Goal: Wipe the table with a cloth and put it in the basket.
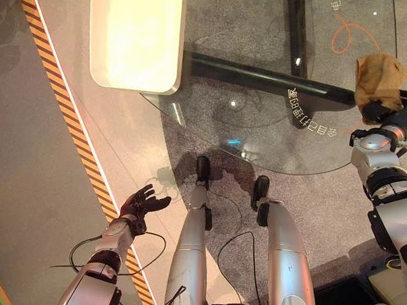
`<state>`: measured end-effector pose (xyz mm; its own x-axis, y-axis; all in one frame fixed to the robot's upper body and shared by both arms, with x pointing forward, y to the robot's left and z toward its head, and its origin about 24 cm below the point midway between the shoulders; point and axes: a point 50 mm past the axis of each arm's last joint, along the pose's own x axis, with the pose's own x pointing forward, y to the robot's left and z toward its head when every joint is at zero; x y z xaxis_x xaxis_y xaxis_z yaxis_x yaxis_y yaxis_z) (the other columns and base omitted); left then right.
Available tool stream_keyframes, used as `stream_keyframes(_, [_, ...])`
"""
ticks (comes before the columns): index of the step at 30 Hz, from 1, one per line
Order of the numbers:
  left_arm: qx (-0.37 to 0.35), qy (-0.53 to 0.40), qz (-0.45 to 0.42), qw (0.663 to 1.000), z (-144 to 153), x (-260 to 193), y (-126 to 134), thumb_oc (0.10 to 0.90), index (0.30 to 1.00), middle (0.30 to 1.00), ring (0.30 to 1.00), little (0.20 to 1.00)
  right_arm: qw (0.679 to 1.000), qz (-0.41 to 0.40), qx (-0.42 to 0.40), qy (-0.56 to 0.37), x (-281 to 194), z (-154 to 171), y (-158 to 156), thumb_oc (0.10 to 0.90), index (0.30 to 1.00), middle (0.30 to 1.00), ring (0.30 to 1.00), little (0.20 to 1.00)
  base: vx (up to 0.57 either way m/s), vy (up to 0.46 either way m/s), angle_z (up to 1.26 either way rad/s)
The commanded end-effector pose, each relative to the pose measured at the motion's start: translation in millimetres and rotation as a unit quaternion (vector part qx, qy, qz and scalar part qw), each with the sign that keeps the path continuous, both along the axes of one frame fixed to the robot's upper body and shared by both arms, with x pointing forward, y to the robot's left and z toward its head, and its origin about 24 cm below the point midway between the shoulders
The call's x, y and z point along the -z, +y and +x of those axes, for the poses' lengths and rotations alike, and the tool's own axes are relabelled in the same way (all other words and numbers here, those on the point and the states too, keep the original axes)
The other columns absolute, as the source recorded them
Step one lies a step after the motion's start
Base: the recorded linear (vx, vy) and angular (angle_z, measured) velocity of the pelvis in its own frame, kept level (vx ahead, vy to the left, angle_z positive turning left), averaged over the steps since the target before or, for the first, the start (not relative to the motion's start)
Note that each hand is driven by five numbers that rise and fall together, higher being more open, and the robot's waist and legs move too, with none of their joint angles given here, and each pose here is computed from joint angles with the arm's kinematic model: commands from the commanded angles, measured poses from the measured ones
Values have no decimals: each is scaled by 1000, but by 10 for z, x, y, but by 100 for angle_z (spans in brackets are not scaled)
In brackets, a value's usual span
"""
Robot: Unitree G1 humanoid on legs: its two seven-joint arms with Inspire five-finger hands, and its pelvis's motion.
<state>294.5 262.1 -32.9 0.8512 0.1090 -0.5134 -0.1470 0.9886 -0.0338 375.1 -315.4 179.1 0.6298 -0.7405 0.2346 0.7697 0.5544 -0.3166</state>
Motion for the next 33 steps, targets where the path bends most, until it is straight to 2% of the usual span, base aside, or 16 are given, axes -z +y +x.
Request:
stream_keyframes(1, [-37,18,9,999,-124,51,218,800,900,900,900,900,986,-119,-76,-94,-762,95,221,100,300,300,300,200,0,0,0])
stream_keyframes(8, [-29,20,7,999,-147,100,149,800,900,900,900,900,968,-185,-158,-63,-844,223,643,100,300,300,300,200,0,0,0])
stream_keyframes(18, [-14,19,5,1000,-138,122,65,800,900,900,900,900,940,-254,-226,-3,-744,312,994,100,300,300,300,200,0,1,0])
stream_keyframes(26, [-9,15,5,1000,-118,119,15,800,900,900,900,900,898,-300,-323,22,-605,323,1411,100,300,300,300,200,0,0,0])
stream_keyframes(33, [-4,12,6,1000,-85,107,-35,800,900,900,900,900,842,-332,-422,40,-421,249,1863,100,300,300,300,200,0,0,0])
